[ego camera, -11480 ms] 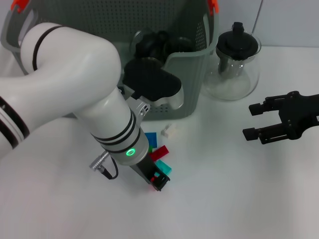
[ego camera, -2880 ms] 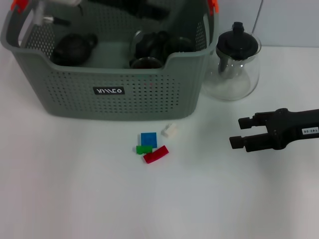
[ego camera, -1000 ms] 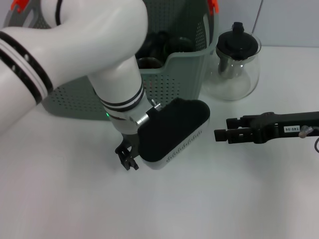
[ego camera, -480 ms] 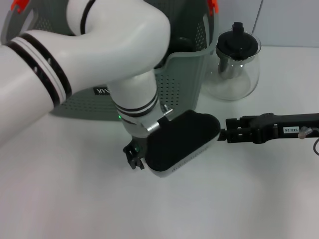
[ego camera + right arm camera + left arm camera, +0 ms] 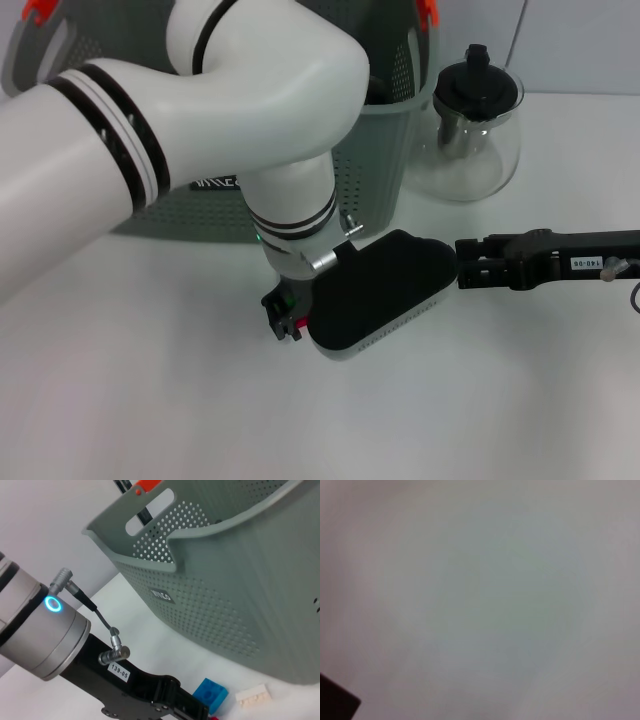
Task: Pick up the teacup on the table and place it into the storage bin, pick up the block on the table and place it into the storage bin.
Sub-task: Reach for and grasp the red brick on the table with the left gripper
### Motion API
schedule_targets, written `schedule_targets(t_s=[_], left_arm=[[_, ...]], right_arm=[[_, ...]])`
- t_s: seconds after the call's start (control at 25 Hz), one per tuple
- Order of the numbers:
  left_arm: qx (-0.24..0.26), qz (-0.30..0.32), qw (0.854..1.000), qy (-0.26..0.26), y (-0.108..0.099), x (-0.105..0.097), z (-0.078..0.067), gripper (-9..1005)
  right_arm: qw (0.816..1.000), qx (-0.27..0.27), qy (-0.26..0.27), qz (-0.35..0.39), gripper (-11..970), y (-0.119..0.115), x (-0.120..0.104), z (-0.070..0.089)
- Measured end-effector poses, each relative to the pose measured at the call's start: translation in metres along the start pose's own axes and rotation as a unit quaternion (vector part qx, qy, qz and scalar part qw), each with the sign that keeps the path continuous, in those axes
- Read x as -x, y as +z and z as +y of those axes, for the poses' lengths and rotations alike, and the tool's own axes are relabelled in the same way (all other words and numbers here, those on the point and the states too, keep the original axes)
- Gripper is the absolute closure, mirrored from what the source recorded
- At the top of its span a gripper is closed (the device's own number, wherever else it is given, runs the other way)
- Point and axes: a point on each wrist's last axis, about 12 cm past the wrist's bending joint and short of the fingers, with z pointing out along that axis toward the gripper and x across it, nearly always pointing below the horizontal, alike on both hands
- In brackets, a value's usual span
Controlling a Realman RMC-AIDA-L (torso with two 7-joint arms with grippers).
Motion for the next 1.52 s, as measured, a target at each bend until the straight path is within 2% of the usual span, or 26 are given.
schedule_targets(t_s=[1.52], left_arm=[[-0.012,0.021,1.0,0.018,0.014,-0.005,0.004,275]], right_arm=[[1.0,-0.005,-0.003,-0.007,122,0.0,-0.003,-0.001]])
